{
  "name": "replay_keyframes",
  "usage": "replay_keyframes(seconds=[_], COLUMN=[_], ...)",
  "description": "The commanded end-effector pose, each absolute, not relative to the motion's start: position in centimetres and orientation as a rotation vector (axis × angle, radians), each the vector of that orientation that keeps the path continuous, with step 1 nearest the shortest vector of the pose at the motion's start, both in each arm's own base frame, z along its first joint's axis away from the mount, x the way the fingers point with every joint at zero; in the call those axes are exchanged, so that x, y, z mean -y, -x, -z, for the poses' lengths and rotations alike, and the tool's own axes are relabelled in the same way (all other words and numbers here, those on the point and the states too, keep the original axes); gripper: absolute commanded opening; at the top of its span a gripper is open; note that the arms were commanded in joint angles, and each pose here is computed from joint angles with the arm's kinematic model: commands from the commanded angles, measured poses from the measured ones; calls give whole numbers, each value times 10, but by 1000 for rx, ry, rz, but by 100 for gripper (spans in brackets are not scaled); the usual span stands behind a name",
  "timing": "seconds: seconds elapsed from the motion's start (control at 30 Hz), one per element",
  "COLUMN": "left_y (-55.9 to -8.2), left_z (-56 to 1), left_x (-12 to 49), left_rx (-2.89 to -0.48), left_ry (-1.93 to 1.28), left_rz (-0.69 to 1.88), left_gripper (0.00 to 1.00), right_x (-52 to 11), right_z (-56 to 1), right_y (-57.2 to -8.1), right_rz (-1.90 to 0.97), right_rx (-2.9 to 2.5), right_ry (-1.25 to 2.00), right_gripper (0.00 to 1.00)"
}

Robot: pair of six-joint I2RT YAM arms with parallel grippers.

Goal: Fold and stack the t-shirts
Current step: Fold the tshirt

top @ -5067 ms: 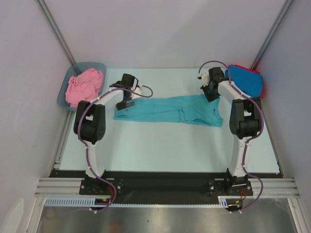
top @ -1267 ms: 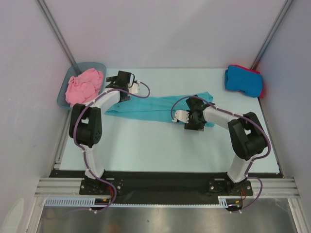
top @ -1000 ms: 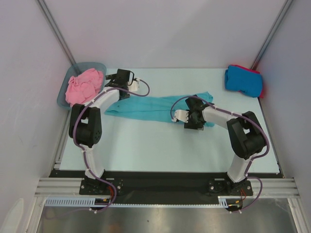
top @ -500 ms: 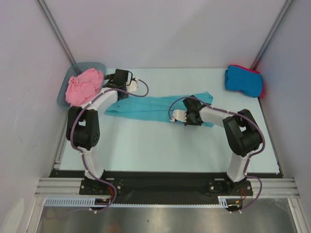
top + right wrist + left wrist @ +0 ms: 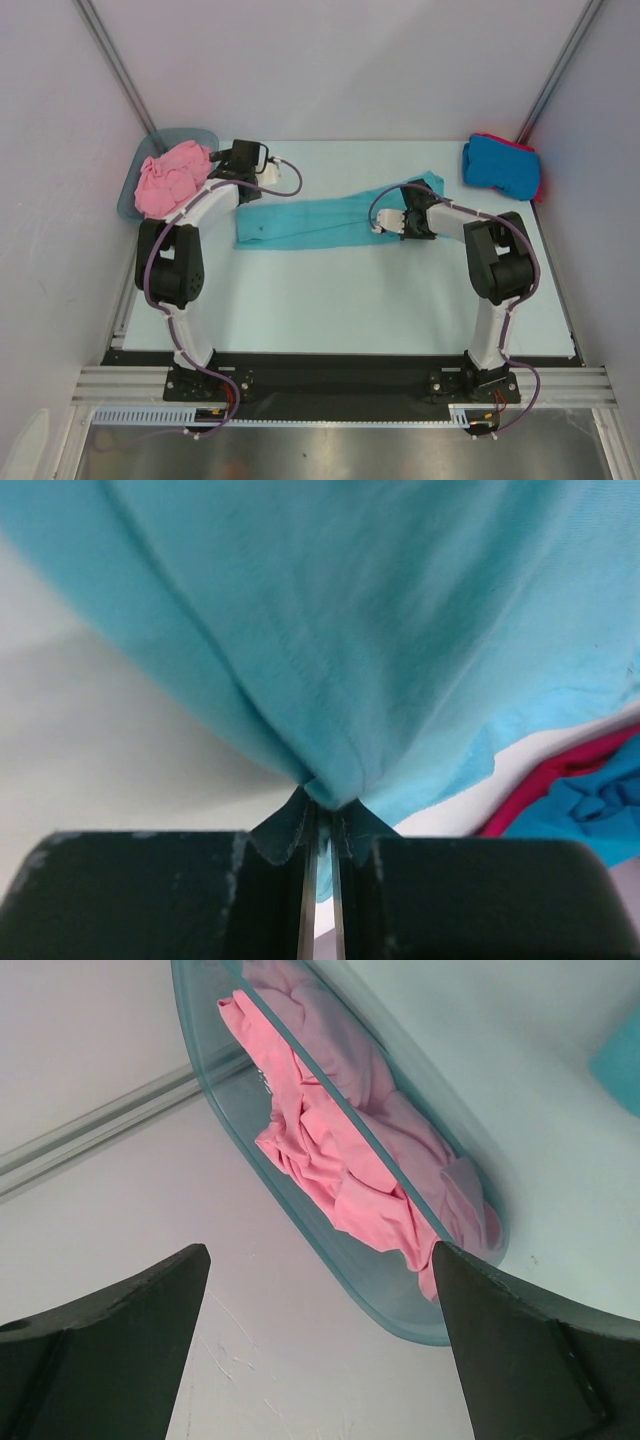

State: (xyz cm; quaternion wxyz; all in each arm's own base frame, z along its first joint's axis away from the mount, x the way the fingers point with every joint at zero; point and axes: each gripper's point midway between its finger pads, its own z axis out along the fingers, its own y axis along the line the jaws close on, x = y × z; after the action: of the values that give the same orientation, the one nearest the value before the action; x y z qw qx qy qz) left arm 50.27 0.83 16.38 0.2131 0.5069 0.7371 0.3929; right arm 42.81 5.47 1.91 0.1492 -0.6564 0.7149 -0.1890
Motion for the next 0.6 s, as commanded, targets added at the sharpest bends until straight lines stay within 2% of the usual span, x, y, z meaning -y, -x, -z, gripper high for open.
replay_keyframes(seconds=[0.0,0.23,0.27,0.37,0.4,0.43,0.57], left_y=[-513,-514,-515,-515,-515,-514,-513], left_z=[-189,-190,-188,-189,-188,-189,-192], left_x=[-7,-6,-6,-5,-5,-4,-3], left_rx=[-2001,-2003,-2006,-2007,-2009,-2009,-2007], left_ry=[-1339,-1329,-1330,-1326,-1327,-1325,-1323], left_rz=[-1099,-1094,-1093,-1090,-1092,-1088,-1089], left_gripper=[100,100,100,100,100,100,100], right_x=[-27,-20,-21,-29,-31,-36,-40], right_z=[1,6,21,11,28,13,20], right_y=[-442,-511,-516,-555,-560,-581,-610], right_rz=[590,715,710,764,756,784,814], right_rx=[-2095,-2009,-2012,-1965,-1974,-1948,-1934], right_ry=[1959,1940,1970,1920,1935,1897,1887], right_gripper=[10,9,10,10,10,10,11])
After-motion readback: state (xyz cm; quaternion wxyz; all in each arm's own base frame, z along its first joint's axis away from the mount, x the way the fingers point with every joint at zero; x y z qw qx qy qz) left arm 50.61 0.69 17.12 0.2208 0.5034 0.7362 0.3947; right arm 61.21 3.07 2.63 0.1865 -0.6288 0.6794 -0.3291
